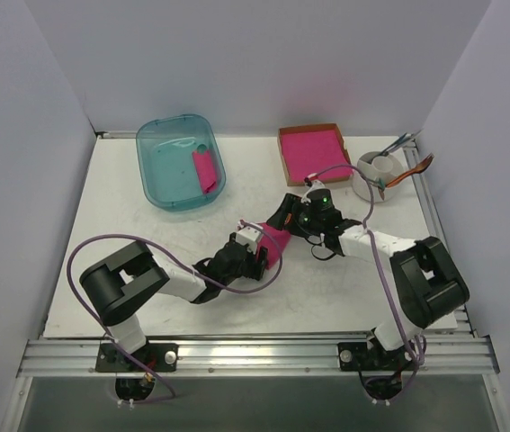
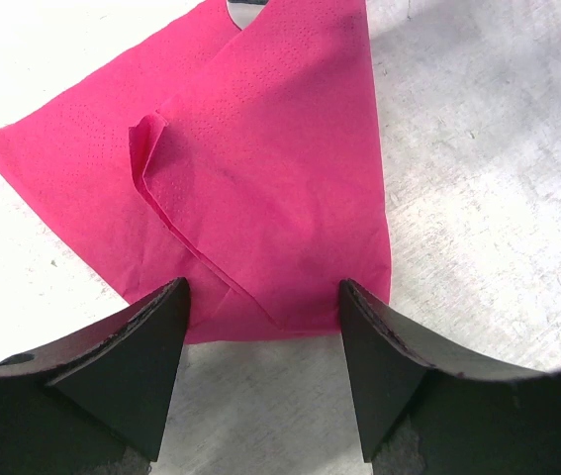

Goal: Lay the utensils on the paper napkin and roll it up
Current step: Roll the napkin at the center of the board.

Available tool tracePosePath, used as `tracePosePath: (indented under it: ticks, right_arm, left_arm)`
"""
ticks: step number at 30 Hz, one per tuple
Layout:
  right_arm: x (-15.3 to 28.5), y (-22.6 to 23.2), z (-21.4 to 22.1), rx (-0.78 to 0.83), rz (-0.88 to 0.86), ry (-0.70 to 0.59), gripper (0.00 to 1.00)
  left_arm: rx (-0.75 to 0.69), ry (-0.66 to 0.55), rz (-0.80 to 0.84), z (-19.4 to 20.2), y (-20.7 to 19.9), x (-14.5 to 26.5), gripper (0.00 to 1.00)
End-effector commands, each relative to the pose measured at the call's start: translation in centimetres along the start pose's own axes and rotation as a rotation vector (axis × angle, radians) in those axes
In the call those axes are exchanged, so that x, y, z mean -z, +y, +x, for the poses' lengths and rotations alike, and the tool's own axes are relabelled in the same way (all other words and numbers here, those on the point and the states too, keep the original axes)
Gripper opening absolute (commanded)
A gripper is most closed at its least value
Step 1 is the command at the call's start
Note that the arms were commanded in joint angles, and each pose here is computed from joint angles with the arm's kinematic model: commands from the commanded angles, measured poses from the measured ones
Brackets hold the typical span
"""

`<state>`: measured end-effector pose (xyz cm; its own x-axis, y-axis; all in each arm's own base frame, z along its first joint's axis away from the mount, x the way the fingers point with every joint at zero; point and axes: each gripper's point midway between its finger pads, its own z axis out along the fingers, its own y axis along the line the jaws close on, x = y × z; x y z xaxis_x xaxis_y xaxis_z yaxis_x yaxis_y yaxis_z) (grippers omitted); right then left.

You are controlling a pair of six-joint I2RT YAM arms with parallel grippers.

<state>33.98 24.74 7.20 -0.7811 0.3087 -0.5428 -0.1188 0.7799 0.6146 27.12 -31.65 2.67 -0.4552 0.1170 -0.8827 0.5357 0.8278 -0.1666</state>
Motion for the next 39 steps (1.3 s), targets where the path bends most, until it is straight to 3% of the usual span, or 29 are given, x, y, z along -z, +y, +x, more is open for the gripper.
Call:
tracePosePath:
  ticks: [1,8,11,21,39]
  right_arm:
    - [1.9,0.7,0.1,-0.002,-0.035,-0.038,0.58]
    - [3.3,0.3,3.3,-0.061,-0.086,-0.003,0.12]
    - [3.4,0.4,4.7,-0.072,-0.099,0.019,0.02]
    - [2.8,1.7,7.7,-0.057,-0.107,0.070,0.00]
    - [2.3,-1.3,12.1,-0.087,-0.031,0.121,0.00]
  left_arm:
    - [-0.004,0.081,-0.008,2.6,0.3,0.1,0.70]
    - [0.013,0.076,0.003,2.5,0.0,0.0,0.70]
    - [0.020,0.071,0.007,2.2,-0.1,0.0,0.70]
    - [0.037,0.068,0.018,2.0,-0.2,0.0,0.70]
    - [0.078,0.085,0.012,2.7,0.8,0.1,0.71]
